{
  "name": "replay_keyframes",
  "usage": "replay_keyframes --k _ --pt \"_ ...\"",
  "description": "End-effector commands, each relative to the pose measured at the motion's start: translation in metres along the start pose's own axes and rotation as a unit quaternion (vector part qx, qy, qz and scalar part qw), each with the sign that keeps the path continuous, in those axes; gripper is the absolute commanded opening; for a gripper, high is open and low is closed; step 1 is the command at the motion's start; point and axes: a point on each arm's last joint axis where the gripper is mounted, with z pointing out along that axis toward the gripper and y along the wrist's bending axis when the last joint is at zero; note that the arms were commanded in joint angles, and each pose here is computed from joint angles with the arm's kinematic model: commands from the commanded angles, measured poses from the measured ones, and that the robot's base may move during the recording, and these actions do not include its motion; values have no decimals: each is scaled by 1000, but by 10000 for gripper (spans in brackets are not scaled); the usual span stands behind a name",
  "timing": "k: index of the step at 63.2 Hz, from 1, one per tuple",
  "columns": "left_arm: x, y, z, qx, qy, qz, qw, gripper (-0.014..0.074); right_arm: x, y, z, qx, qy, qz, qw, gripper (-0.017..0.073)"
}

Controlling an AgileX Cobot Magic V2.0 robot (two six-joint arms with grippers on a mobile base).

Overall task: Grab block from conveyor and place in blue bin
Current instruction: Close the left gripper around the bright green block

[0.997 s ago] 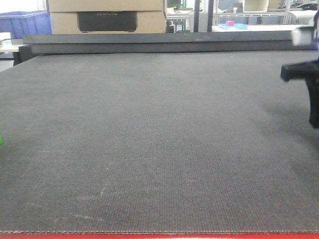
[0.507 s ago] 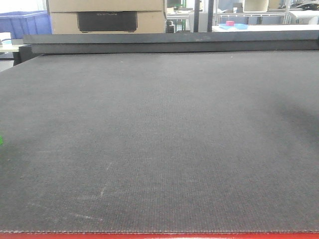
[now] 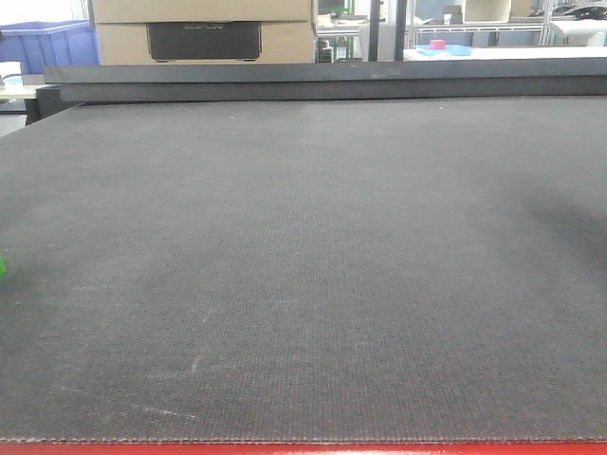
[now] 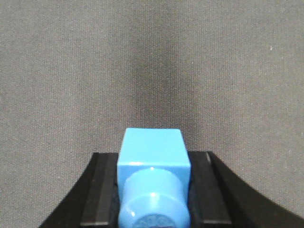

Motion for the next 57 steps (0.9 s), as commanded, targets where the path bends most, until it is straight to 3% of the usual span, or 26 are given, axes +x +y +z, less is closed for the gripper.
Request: replay_keyframes --k 1,9,15,30,57 --pt "2 -2 8 -4 10 2 1000 120 -1 -2 -5 6 -8 -10 1000 -167" --pt "8 -3 25 -2 14 5 1000 270 -1 -2 -5 6 -8 -10 1000 -167" --pt "11 -4 35 4 2 6 1000 310 -1 -2 -5 6 -8 -10 1000 -167" --pt "4 1 56 21 23 -32 999 321 0 -1 -5 5 -4 -9 1000 -167" --pt "-1 0 86 6 54 -21 998 319 0 -1 -5 6 -3 -9 1000 -167"
